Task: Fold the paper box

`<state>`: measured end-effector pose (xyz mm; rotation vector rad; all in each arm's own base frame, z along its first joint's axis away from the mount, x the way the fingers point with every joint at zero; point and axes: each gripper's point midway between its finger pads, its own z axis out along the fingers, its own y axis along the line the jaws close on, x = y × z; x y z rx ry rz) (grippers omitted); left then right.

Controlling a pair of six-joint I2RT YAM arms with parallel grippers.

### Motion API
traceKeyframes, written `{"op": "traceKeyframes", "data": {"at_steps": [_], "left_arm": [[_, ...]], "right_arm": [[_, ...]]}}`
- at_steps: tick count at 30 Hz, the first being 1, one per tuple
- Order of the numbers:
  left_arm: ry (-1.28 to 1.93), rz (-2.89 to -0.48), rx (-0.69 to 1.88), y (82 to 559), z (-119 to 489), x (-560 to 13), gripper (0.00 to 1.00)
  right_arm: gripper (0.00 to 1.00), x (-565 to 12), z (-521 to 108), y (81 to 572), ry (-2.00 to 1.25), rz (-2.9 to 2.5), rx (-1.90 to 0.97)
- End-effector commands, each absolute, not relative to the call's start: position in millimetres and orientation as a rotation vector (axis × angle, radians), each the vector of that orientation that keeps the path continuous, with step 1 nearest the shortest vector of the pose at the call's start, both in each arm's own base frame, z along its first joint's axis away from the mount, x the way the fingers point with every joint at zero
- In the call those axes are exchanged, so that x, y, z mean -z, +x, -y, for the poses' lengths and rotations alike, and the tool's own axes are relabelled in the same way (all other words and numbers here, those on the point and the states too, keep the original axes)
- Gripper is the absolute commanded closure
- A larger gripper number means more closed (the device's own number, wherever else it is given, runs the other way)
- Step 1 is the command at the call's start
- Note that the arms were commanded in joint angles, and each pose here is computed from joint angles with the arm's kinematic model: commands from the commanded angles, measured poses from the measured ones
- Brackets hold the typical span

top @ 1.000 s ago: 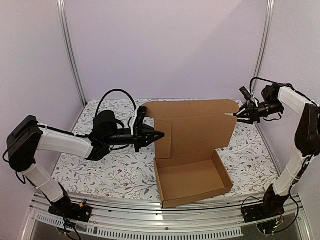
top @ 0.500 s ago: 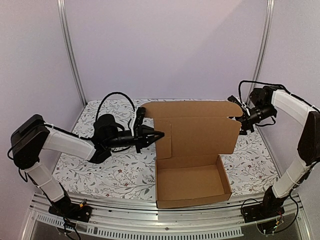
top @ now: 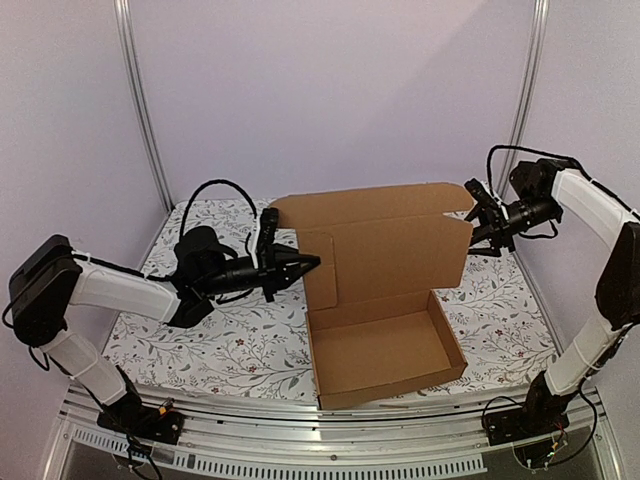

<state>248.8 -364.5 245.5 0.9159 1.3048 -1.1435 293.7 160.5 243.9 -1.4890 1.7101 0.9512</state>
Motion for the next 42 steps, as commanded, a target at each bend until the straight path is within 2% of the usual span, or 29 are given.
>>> {"op": "traceKeyframes", "data": {"at_steps": [1, 10, 21, 31, 35, 42], "left_arm": [[0.854, -1.321, 1.12, 262.5, 358.9, -244.7, 1.0], [0.824, -1.305, 1.12, 267.2, 366.2, -248.9, 1.0], [0.843, -1.322, 1.052, 263.5, 348.9, -253.7, 1.0], [0.819, -1.325, 1.1, 267.9, 358.4, -252.4, 1.0], [0.792, -1.335, 1.07, 274.6, 358.5, -253.1, 1.0], [0.811, -1.342, 1.016, 271.9, 347.4, -257.0, 1.0]], "right_arm": [[0.45, -237.1, -173.9, 257.6, -1.491, -1.785, -1.18], [0.38, -243.8, -201.2, 239.0, -1.499, -1.728, -1.31], [0.37, -256.2, -164.9, 237.8, -1.508, -1.809, -1.236], [0.36, -260.2, -186.7, 227.4, -1.499, -1.701, -1.355], [0.2, -264.2, -198.4, 210.8, -1.546, -1.67, -1.422], [0.19, -271.3, -177.1, 217.0, -1.568, -1.732, -1.288]]}}
